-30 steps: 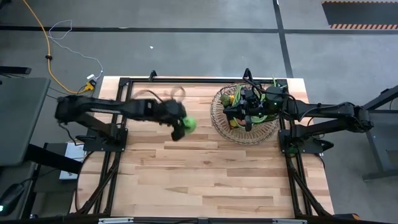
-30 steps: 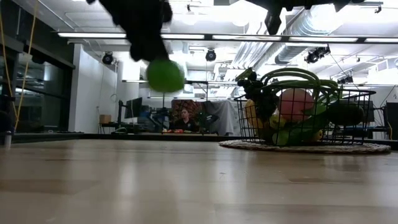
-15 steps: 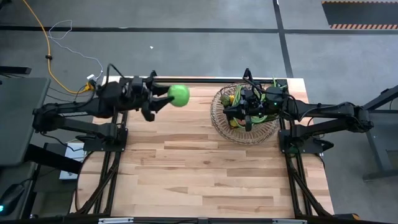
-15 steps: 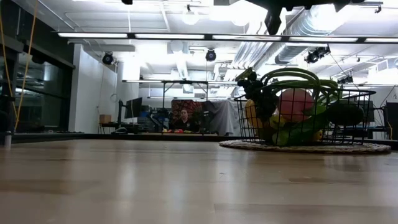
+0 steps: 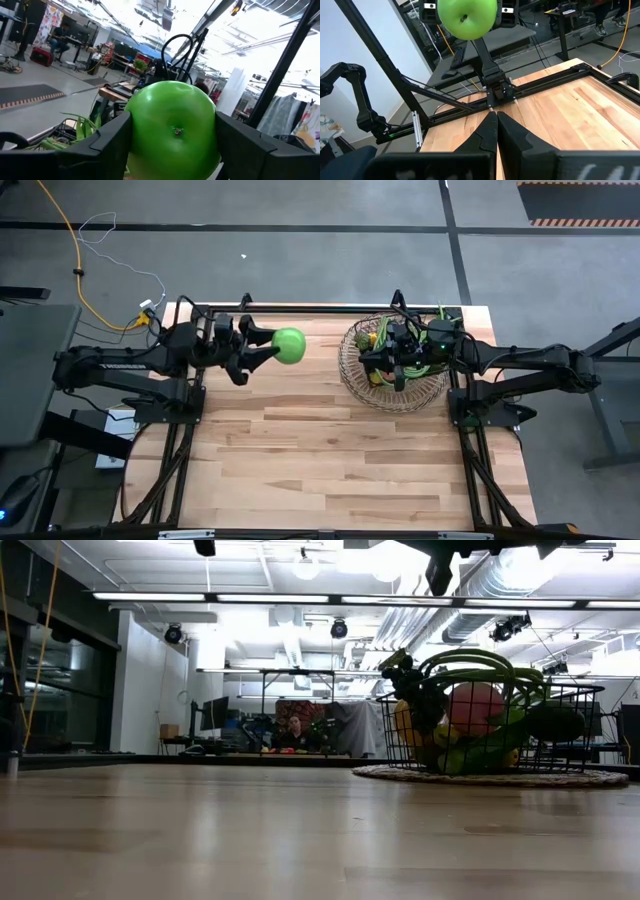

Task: Build produce basket
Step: Put the green apple into the wire basket

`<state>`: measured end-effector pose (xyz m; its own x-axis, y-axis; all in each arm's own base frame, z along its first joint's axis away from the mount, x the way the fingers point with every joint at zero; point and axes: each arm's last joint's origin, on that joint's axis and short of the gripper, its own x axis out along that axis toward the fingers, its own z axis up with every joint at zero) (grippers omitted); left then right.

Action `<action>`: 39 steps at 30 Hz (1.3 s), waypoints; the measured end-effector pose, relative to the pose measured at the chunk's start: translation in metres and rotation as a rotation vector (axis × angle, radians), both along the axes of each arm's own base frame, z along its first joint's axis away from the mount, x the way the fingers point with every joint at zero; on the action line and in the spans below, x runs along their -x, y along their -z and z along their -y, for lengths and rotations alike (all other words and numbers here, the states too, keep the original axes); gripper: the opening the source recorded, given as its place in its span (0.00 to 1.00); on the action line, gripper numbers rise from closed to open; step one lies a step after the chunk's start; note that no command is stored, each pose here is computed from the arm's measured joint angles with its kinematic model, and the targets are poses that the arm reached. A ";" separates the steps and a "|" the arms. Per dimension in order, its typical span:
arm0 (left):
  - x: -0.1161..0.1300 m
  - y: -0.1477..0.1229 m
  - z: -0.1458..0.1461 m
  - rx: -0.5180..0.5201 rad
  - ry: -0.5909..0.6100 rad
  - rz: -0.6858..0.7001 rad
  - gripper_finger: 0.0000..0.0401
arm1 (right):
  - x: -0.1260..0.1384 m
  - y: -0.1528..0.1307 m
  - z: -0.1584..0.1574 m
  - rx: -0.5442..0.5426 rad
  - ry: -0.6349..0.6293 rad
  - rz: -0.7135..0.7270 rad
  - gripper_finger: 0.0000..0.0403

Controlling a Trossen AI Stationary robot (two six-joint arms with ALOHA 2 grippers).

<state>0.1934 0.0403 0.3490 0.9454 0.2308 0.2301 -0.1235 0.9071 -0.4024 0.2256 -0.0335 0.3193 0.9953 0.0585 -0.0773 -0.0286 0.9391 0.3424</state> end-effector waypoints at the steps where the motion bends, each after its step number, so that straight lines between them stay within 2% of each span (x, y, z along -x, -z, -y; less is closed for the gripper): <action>1: 0.000 0.000 0.000 0.000 -0.001 0.000 0.60 | 0.000 0.000 0.000 0.000 0.000 0.000 0.00; 7: -0.001 0.002 -0.001 0.029 -0.029 -0.014 0.60 | 0.000 -0.003 0.000 0.000 0.000 0.026 0.00; 9: -0.006 0.004 -0.003 0.039 -0.051 -0.050 0.60 | 0.000 -0.009 0.000 0.010 0.001 0.093 0.00; 14: -0.033 0.001 -0.015 0.003 -0.125 -0.249 0.60 | 0.002 -0.030 0.000 0.056 0.000 0.314 0.00; 18: -0.071 0.009 -0.030 -0.048 -0.140 -0.397 0.60 | 0.006 -0.043 -0.001 0.080 0.002 0.445 0.00; 25: -0.153 0.035 -0.058 -0.140 -0.138 -0.526 0.60 | 0.011 -0.053 -0.002 0.120 0.006 0.566 0.00; 33: -0.235 0.049 -0.083 -0.242 -0.141 -0.459 0.60 | 0.013 -0.057 -0.002 0.112 0.002 0.612 0.00; 39: -0.268 0.062 -0.093 -0.312 -0.156 -0.478 0.60 | 0.013 -0.057 -0.002 0.102 0.000 0.610 0.00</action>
